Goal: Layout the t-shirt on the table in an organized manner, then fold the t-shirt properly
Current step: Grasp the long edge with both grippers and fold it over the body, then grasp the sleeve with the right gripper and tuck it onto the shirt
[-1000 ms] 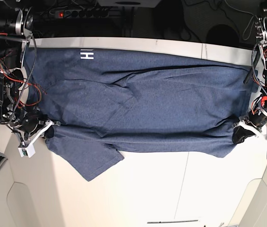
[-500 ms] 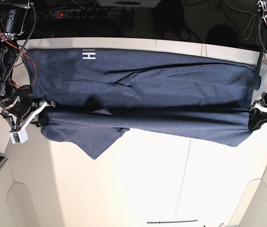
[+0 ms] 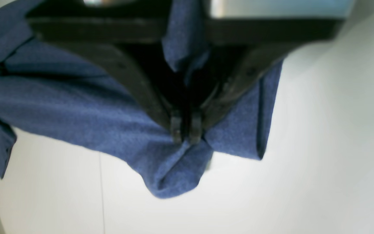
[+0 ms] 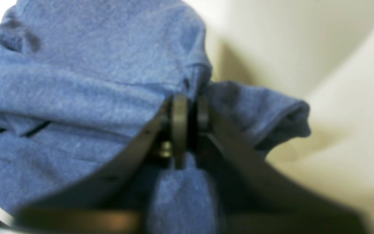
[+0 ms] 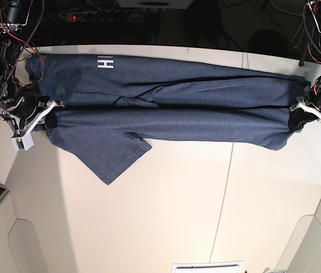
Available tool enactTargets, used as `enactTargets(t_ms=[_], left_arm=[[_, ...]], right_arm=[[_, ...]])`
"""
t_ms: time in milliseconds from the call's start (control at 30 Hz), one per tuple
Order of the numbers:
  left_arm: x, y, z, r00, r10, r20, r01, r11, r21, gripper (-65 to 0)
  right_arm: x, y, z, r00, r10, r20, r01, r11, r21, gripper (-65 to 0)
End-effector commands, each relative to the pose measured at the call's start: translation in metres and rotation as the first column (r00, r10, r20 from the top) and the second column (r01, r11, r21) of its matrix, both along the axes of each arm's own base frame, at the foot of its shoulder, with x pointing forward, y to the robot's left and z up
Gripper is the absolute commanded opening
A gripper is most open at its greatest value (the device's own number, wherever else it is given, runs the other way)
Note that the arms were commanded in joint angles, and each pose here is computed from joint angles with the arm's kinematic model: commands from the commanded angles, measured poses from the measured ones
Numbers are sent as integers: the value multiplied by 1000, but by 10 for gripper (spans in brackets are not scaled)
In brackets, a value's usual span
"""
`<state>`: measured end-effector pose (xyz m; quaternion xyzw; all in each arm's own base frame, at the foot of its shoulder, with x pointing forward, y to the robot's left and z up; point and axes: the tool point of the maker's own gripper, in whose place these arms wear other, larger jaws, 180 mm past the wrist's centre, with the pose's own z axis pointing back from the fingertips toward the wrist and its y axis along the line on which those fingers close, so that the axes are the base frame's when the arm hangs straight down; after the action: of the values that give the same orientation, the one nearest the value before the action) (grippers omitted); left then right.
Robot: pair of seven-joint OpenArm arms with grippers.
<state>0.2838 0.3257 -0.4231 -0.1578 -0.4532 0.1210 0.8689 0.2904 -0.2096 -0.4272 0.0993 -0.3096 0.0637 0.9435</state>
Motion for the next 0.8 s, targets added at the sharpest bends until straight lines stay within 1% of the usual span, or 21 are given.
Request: enactTargets(t_ms=[0, 33, 67, 100, 167, 267, 333, 400, 467, 500, 567, 633, 700, 767], left_arm=[[8, 7, 14, 999, 2, 38, -3, 1000, 12, -515], [7, 8, 14, 999, 1, 35, -1, 1000, 12, -440], [7, 8, 14, 999, 1, 35, -1, 1000, 13, -388], [7, 8, 14, 999, 1, 36, -1, 1000, 13, -368], [8, 7, 16, 999, 7, 45, -7, 1000, 1, -368], [11, 7, 20, 997, 22, 69, -20, 999, -29, -368], [12, 6, 22, 997, 23, 77, -20, 999, -34, -368], [13, 6, 25, 996, 19, 83, -17, 999, -30, -368], [14, 6, 26, 996, 18, 87, -16, 999, -28, -368], [14, 6, 27, 996, 17, 89, -15, 1000, -28, -368], [15, 6, 27, 996, 17, 89, -14, 1000, -27, -368], [15, 6, 27, 996, 17, 89, -14, 1000, -27, -368], [15, 6, 27, 996, 17, 89, -15, 1000, -27, -368], [15, 6, 27, 996, 17, 89, -14, 1000, -27, -368]], right_arm=[[10, -8, 12, 999, -9, 42, 9, 1000, -14, -469], [10, -8, 13, 999, -9, 44, 10, 1000, -14, -383], [11, -8, 14, 999, -9, 50, 10, 1000, -13, -336], [13, -8, 15, 999, -10, 54, 11, 1000, -12, -332], [21, -8, 22, 997, -8, 77, 9, 1000, -14, -334], [39, -5, 47, 988, 5, 152, -1, 1000, -24, -334], [54, 0, 71, 974, 13, 224, -11, 1000, -11, -334], [71, 10, 98, 953, 13, 304, -27, 999, 42, -334], [87, 19, 119, 933, 7, 359, -39, 996, 82, -334], [94, 21, 125, 927, 5, 375, -39, 996, 85, -334], [106, 25, 127, 922, -5, 386, -30, 996, 85, -334], [120, 30, 120, 924, -31, 381, -16, 993, 119, -333], [133, 38, 103, 938, -53, 343, -6, 986, 168, -333], [142, 43, 78, 961, -60, 271, 6, 981, 196, -333]])
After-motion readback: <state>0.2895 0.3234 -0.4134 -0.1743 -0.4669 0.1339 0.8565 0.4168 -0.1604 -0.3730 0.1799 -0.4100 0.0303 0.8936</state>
